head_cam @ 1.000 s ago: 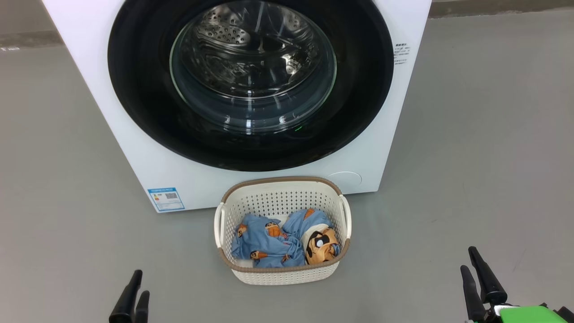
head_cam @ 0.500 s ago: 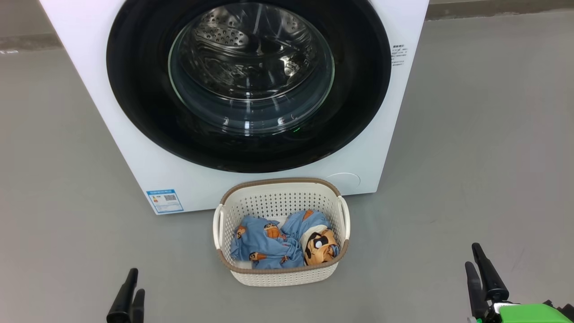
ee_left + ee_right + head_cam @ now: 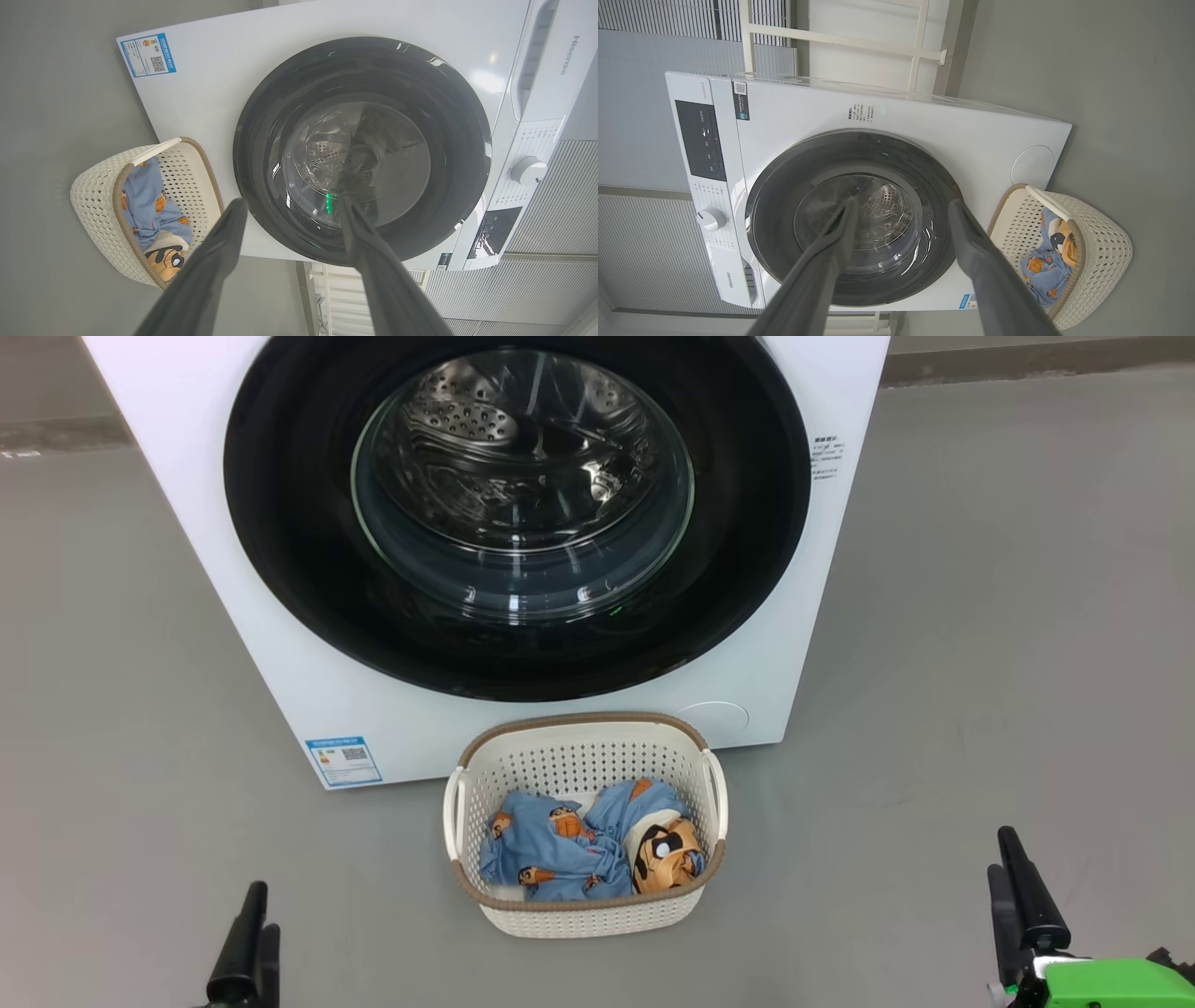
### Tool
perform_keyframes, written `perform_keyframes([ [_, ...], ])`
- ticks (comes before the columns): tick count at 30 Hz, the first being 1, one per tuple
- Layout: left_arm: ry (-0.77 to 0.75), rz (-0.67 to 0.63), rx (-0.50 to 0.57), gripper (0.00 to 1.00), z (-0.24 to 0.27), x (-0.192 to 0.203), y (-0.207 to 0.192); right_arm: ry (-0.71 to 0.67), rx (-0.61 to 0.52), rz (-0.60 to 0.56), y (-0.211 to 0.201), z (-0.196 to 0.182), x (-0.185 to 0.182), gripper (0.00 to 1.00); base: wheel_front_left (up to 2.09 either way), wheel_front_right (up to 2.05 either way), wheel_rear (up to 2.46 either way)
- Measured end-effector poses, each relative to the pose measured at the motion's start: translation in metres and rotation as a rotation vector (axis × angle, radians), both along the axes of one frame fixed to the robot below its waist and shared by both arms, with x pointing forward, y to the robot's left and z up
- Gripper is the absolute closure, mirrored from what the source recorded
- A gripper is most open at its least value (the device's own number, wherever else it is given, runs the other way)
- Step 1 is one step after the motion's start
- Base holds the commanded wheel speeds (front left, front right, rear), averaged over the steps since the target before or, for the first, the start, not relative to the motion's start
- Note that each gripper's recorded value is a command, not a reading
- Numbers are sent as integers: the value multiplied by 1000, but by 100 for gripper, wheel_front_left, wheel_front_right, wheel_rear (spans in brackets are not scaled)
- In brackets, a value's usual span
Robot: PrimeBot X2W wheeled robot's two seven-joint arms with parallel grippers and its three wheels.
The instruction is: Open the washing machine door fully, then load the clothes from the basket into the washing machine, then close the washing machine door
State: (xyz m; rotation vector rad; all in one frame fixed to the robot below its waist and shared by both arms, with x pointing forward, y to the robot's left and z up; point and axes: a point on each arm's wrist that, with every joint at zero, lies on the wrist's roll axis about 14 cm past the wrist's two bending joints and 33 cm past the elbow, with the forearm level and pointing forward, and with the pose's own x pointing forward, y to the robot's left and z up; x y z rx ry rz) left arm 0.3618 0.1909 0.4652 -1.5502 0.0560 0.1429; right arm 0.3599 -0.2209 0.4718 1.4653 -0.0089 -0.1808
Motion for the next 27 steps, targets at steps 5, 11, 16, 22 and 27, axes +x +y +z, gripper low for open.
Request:
perform_keyframes([
  [5, -27, 10, 38, 0, 9, 1, 4, -21, -27, -16, -4, 8, 1, 0, 0, 0, 0],
  [11, -70, 25, 108, 0, 24, 3, 9, -61, -97, -10, -2, 23, 4, 0, 0, 0, 0],
  [16, -94, 45, 162, 0, 33, 3, 15, -83, -147, -18, -4, 32, 6, 0, 0, 0, 0],
  [22, -117, 51, 255, 0, 43, 4, 17, -113, -259, -18, -4, 46, 12, 0, 0, 0, 0],
  [27, -131, 53, 353, 0, 50, 4, 20, -120, -368, -1, 1, 52, 13, 0, 0, 0, 0],
])
